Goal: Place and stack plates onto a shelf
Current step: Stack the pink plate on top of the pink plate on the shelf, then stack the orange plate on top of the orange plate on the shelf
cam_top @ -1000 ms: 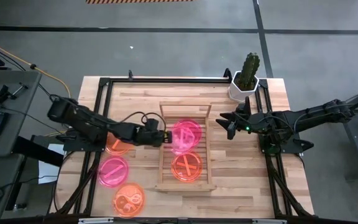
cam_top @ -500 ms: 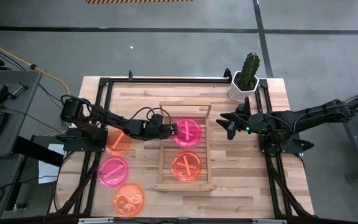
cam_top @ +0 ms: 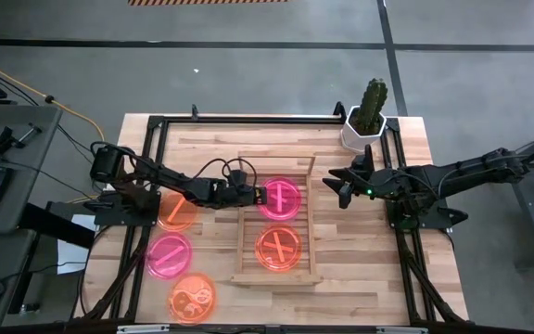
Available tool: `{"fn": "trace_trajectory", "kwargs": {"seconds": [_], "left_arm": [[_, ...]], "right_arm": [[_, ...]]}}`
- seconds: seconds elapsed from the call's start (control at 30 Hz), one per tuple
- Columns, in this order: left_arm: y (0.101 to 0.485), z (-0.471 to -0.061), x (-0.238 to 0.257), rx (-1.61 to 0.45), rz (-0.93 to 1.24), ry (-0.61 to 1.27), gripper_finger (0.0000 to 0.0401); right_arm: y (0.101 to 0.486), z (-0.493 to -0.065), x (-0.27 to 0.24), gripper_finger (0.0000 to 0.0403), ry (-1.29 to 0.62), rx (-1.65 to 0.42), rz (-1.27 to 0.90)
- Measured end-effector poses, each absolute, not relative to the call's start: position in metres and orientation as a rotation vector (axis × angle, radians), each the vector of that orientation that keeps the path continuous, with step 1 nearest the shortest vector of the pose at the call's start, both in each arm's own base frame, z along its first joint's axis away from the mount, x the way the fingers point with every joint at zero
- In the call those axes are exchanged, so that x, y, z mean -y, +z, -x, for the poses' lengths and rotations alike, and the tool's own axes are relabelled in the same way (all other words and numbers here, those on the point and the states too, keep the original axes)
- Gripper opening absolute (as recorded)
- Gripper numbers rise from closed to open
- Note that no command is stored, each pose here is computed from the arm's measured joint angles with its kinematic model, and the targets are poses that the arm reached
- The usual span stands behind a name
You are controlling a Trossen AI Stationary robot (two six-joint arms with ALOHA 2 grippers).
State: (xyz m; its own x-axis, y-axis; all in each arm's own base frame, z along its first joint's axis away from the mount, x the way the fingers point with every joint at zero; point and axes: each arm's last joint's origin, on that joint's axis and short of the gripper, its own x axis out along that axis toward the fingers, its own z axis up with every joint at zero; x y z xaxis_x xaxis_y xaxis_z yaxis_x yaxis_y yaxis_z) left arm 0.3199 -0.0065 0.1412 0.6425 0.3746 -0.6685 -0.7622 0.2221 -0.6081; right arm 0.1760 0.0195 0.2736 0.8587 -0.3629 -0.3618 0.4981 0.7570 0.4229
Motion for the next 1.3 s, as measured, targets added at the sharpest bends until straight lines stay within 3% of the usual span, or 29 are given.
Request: {"fn": "trace_trajectory", "kwargs": {"seconds": [0.47,0.83,1.07,1.17,1.3], "left_arm": [[0.153,-0.316,0.007,-0.578,1.037,0.644,0.0151],[0.193,-0.279,-0.007,-0.654,0.839,0.706,0.0159],[0.239,-0.241,0.016,-0.726,0.585,0.421,0.0157],[0.246,-0.220,0.024,-0.826,0.600,0.341,0.0157],[0.239,-0.200,0.020,-1.046,0.737,0.371,0.0156]], "right_arm": [[0.274,-0.176,-0.020,0.0195,-0.479,-0.261,-0.555],[0.273,-0.176,-0.019,0.0195,-0.482,-0.265,-0.562],[0.272,-0.175,-0.019,0.0195,-0.491,-0.274,-0.555],[0.272,-0.175,-0.019,0.0195,-0.502,-0.272,-0.551],[0.272,-0.175,-0.018,0.0195,-0.518,-0.263,-0.547]]}}
